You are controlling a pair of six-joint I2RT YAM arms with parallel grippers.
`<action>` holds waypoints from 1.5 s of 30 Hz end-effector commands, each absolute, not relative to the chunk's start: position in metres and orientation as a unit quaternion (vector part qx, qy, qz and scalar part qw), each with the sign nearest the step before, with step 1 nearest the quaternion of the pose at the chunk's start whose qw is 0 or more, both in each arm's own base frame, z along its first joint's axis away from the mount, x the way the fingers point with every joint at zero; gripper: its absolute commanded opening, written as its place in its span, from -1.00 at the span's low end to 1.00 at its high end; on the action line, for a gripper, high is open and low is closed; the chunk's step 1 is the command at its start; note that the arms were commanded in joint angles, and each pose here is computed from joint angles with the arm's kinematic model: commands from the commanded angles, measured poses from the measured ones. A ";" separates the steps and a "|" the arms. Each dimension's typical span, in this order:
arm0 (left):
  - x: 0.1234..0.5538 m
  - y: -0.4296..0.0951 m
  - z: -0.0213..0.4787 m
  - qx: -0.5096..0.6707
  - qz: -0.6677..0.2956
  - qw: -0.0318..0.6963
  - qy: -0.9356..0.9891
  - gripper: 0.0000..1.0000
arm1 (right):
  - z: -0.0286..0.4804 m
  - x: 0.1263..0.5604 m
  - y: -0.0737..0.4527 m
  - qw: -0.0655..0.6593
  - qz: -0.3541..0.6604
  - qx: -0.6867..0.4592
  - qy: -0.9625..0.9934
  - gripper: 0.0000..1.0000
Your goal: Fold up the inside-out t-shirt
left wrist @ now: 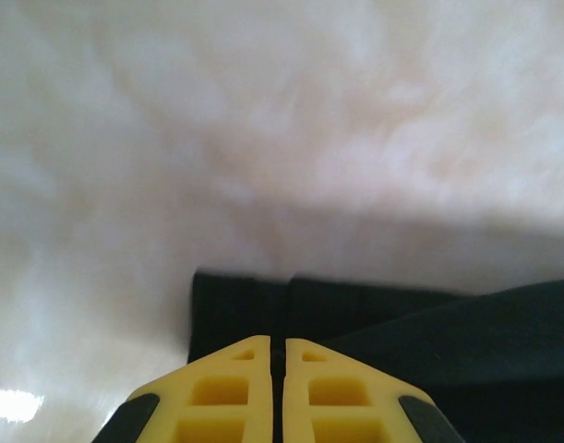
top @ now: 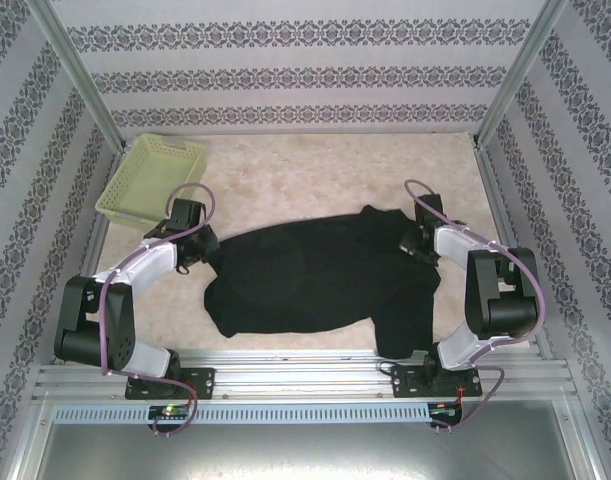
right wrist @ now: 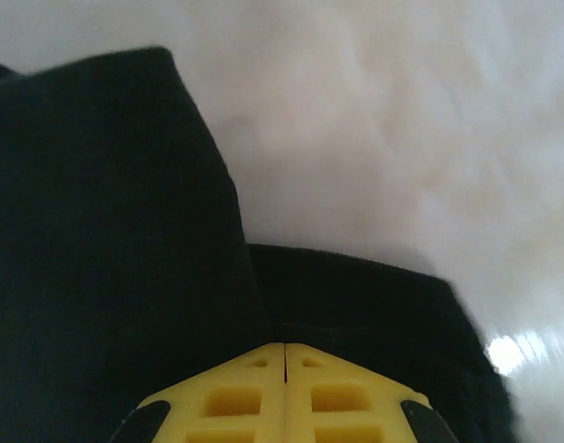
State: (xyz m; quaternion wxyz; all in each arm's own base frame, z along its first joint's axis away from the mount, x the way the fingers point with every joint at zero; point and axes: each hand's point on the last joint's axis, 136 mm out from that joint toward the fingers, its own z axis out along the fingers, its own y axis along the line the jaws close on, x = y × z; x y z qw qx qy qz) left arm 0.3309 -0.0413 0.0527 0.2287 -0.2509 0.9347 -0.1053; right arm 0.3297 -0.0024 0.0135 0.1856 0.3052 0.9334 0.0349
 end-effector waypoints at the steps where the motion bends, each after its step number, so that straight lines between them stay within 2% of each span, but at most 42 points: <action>1: 0.315 -0.044 0.039 -0.263 -0.127 0.215 0.932 -1.00 | 0.019 0.326 -0.005 0.216 0.056 0.340 0.913 -1.00; 4: 0.307 -0.043 0.030 -0.264 -0.123 0.211 0.933 -1.00 | 0.031 0.326 -0.008 0.230 0.056 0.337 0.911 -0.95; 9: 0.316 -0.043 0.035 -0.255 -0.122 0.215 0.935 -1.00 | 0.069 0.352 -0.014 0.278 0.067 0.312 0.906 -0.23; 12: 0.321 -0.043 0.041 -0.252 -0.122 0.223 0.934 -1.00 | 0.086 0.369 -0.014 0.296 0.074 0.295 0.906 -0.04; 16: 0.323 -0.042 0.044 -0.249 -0.118 0.224 0.935 -1.00 | 0.086 0.388 -0.011 0.291 0.090 0.286 0.908 0.06; 25: 0.325 -0.041 0.045 -0.247 -0.115 0.223 0.936 -1.00 | 0.044 0.402 -0.010 0.239 0.116 0.311 0.913 0.09; 27: 0.326 -0.042 0.045 -0.246 -0.116 0.222 0.936 -1.00 | 0.040 0.407 -0.006 0.231 0.130 0.308 0.914 0.02; 31: 0.328 -0.044 0.053 -0.247 -0.123 0.228 0.934 -1.00 | 0.047 0.409 -0.012 0.246 0.116 0.310 0.911 -0.49; 36: 0.331 -0.041 0.076 -0.246 -0.124 0.253 0.928 -1.00 | 0.088 0.406 -0.030 0.295 0.053 0.294 0.908 -1.00; 45: 0.337 -0.036 0.152 -0.241 -0.137 0.333 0.901 -1.00 | 0.191 0.391 -0.038 0.392 -0.044 0.242 0.886 -1.00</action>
